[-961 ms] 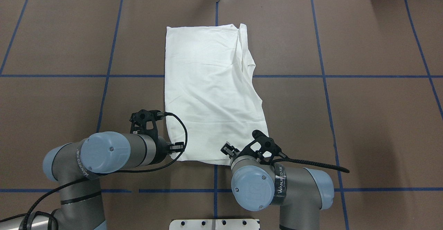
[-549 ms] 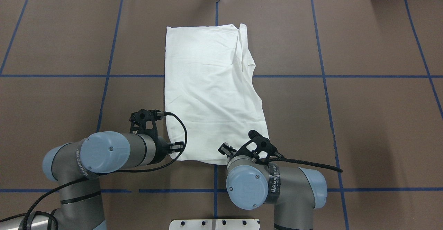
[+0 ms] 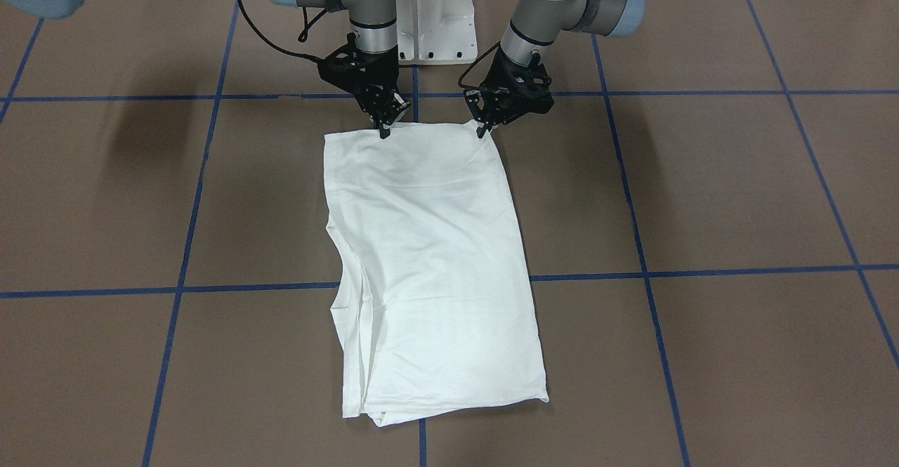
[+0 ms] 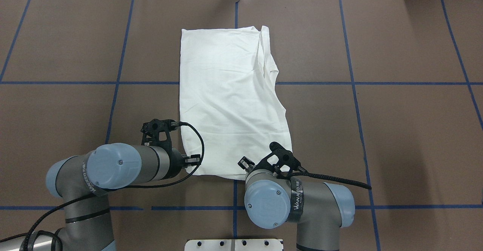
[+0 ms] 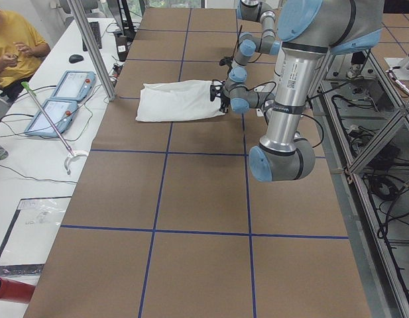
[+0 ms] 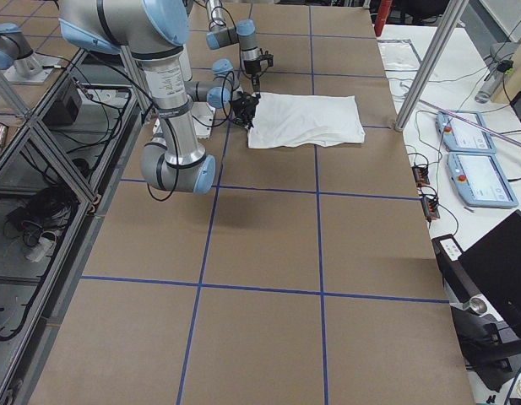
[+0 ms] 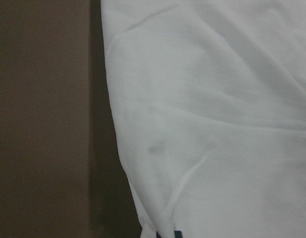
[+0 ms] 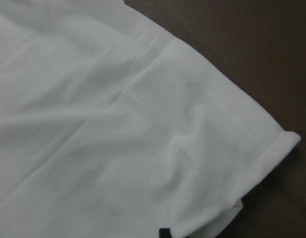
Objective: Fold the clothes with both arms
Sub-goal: 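Grasp the near shirt edge with both grippers, adjusting the right gripper, then lift the near edge with both grippers and fold it toward the far edge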
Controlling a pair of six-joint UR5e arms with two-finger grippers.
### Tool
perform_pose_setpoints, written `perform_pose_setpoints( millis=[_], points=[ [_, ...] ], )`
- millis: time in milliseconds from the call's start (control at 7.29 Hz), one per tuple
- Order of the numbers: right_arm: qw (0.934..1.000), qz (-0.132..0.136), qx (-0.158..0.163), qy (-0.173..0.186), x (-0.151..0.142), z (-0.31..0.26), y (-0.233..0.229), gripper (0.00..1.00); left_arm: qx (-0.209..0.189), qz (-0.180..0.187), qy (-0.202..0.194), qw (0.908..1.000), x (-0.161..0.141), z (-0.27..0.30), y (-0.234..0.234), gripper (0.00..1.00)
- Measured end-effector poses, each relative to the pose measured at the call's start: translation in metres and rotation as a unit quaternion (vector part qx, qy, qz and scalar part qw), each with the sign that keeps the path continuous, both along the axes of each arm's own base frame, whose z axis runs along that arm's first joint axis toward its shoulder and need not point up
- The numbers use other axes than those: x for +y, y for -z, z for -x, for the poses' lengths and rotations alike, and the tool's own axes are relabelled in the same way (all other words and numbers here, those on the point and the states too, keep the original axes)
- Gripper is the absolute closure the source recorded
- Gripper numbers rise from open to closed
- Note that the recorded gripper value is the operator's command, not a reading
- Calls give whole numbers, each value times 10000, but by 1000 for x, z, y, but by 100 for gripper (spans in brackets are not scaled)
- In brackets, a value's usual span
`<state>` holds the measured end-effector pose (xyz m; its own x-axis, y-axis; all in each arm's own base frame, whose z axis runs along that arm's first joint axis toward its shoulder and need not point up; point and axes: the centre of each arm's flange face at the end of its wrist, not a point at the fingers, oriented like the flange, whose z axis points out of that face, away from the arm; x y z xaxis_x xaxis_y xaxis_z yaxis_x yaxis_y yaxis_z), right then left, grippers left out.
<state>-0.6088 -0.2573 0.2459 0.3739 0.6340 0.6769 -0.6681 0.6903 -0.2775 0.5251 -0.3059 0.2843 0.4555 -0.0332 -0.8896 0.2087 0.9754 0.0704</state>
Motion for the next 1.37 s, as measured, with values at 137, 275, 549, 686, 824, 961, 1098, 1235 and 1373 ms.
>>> perform_pose_setpoints(
  millis=[137,275,549,686,824,961,1098,1235,1373],
  points=[
    [10000,-6,-42,-25,-3,-4,5,100,25,-44,-19,10000,1,4,6,100],
    [10000,-17,-85,-39,-6,-20,19,100,28,-145,-76,9999,4,15,19,100],
    [9999,2,-114,66,16,-89,75,100,74,-203,-354,9991,25,66,74,100],
    [9997,17,-129,189,36,-126,99,100,132,-176,-474,9986,40,101,102,100],
    [9995,7,-157,276,47,-148,115,100,142,-155,-539,9983,51,127,122,100],
    [9994,-80,-93,334,48,-150,122,100,84,-131,-568,9983,54,137,128,100],
    [9992,-236,41,335,36,-142,129,100,-13,-156,-510,9986,44,135,129,100],
    [9988,-383,160,270,15,-133,139,100,-150,-229,-355,9990,20,131,129,100],
    [9981,-523,259,176,-11,-123,147,100,-352,-272,-157,9989,-12,125,123,100]
  ],
)
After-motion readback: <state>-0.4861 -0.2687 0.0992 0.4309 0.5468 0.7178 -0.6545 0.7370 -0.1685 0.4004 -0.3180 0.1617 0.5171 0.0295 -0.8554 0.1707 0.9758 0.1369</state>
